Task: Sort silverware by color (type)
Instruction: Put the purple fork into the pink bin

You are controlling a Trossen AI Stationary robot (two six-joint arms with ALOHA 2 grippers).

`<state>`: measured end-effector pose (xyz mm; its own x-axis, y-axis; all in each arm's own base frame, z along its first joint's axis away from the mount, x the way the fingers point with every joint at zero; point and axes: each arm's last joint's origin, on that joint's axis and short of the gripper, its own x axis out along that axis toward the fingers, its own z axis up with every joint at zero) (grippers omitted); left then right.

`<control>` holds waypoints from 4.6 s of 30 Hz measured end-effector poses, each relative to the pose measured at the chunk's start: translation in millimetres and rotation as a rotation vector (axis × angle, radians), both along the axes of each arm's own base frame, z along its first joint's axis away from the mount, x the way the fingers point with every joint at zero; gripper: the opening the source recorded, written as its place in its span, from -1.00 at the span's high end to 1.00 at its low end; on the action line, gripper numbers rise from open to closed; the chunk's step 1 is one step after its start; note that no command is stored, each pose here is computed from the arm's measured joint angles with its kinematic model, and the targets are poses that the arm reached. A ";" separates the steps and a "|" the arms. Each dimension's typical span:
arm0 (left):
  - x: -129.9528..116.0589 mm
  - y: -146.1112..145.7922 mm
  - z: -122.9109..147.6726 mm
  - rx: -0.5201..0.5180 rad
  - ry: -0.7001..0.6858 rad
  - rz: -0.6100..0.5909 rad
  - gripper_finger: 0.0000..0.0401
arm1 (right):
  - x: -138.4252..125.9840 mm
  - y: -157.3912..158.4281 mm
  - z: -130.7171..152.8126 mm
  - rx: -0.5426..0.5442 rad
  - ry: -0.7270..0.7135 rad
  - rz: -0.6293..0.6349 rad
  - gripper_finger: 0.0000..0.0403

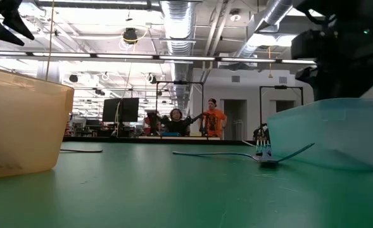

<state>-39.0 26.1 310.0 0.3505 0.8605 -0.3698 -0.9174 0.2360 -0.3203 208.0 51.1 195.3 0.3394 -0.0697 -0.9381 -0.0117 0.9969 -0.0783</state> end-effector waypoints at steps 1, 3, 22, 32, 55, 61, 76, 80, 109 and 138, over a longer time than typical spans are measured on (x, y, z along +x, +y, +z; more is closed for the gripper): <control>0.0 0.0 0.0 -0.001 -0.001 0.000 0.21 | 1.2 -0.7 1.7 -0.003 -0.005 0.008 0.18; 0.0 0.0 0.0 -0.001 -0.002 0.001 0.21 | 3.4 -2.0 5.1 -0.009 -0.014 0.023 0.18; 0.3 -0.3 -0.3 -0.006 0.021 -0.022 0.21 | 38.2 -30.9 47.5 -0.049 -0.279 0.027 0.18; 1.8 -1.9 -2.1 -0.060 0.062 -0.108 0.21 | 82.8 -38.4 61.1 -0.036 -0.522 -0.023 0.18; 2.2 -2.4 -2.7 -0.056 0.115 -0.155 0.21 | 114.5 -103.6 30.8 0.287 0.084 -0.228 0.18; 2.2 -2.4 -2.6 -0.054 0.114 -0.152 0.21 | 115.4 -113.8 22.8 0.314 0.105 -0.198 0.18; 2.3 -2.5 -2.7 -0.059 0.113 -0.156 0.21 | 121.7 -126.8 -19.6 0.392 0.265 -0.181 0.18; 2.2 -2.4 -2.7 -0.057 0.114 -0.155 0.21 | 121.9 -126.2 -20.4 0.389 0.268 -0.162 0.18; 2.1 -2.3 -2.5 -0.040 0.134 -0.158 0.21 | 128.3 -121.3 -42.9 0.399 0.333 -0.129 0.66; 2.0 -2.1 -2.4 -0.034 0.135 -0.152 0.21 | 153.1 -182.3 12.4 0.377 0.061 -0.267 0.86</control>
